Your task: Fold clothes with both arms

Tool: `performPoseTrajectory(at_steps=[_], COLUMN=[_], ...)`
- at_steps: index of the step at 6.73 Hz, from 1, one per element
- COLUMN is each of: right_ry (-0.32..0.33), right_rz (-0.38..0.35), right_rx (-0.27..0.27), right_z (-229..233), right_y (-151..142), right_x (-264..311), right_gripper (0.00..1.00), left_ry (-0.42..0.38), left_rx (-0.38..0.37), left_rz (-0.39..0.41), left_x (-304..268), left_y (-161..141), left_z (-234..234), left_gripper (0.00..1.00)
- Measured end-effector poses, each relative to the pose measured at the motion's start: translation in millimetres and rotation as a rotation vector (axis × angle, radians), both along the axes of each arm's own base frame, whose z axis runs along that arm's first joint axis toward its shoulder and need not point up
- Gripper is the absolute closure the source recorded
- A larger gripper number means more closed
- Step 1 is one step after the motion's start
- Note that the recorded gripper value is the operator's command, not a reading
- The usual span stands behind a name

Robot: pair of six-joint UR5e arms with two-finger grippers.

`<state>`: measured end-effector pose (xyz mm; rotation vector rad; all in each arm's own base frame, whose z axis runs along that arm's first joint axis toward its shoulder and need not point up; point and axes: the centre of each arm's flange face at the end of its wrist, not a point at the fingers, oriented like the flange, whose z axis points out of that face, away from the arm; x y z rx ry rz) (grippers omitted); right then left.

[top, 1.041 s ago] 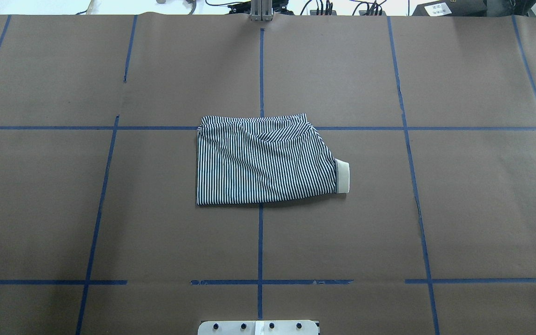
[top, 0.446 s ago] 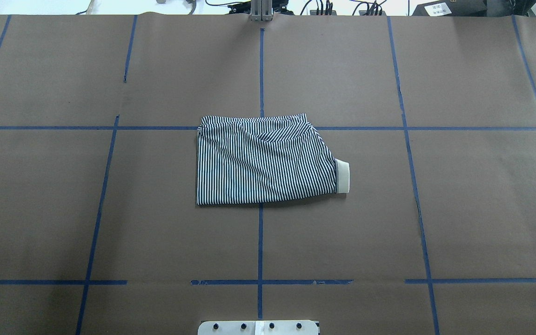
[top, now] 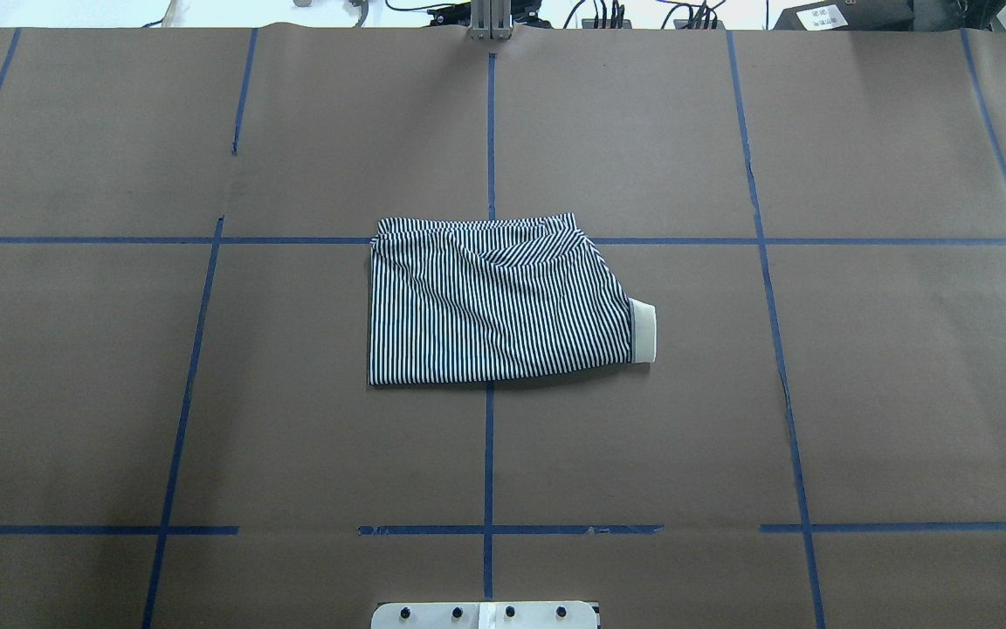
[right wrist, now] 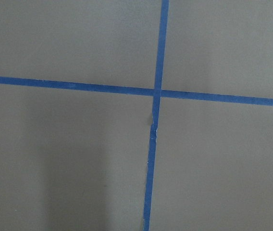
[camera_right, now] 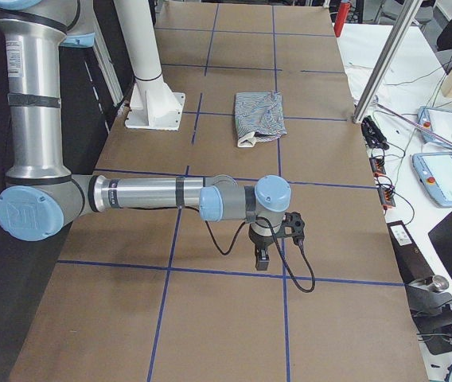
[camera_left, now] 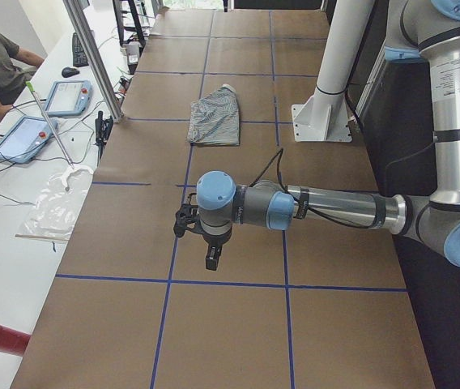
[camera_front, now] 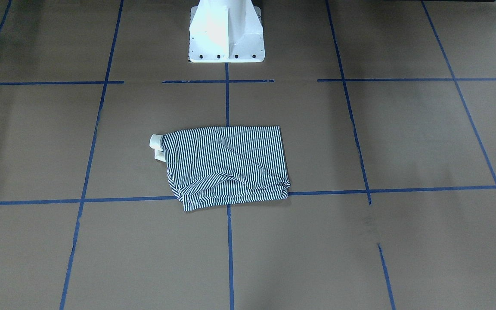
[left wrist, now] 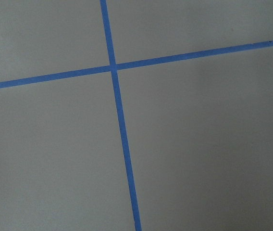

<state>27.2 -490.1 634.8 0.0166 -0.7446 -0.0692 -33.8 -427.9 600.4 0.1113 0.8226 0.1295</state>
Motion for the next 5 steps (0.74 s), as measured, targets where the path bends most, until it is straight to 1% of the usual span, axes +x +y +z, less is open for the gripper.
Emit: performPoseTrajectory(at_steps=[3, 5], right_ry=[-0.004, -0.018], right_rz=[-0.003, -0.003], right_rx=[-0.007, 0.007], right_z=[1.8, -8.1], right_y=[1.0, -0.8], right_x=[-3.9, -5.4], right_gripper=[0.00, 0.00], left_ry=[0.007, 0.007], left_rx=[-0.008, -0.004], left_rz=[0.000, 0.000], left_x=[-0.2, 0.4], left_y=[2.3, -1.8], left_z=[1.7, 1.7], left_gripper=[0.00, 0.00])
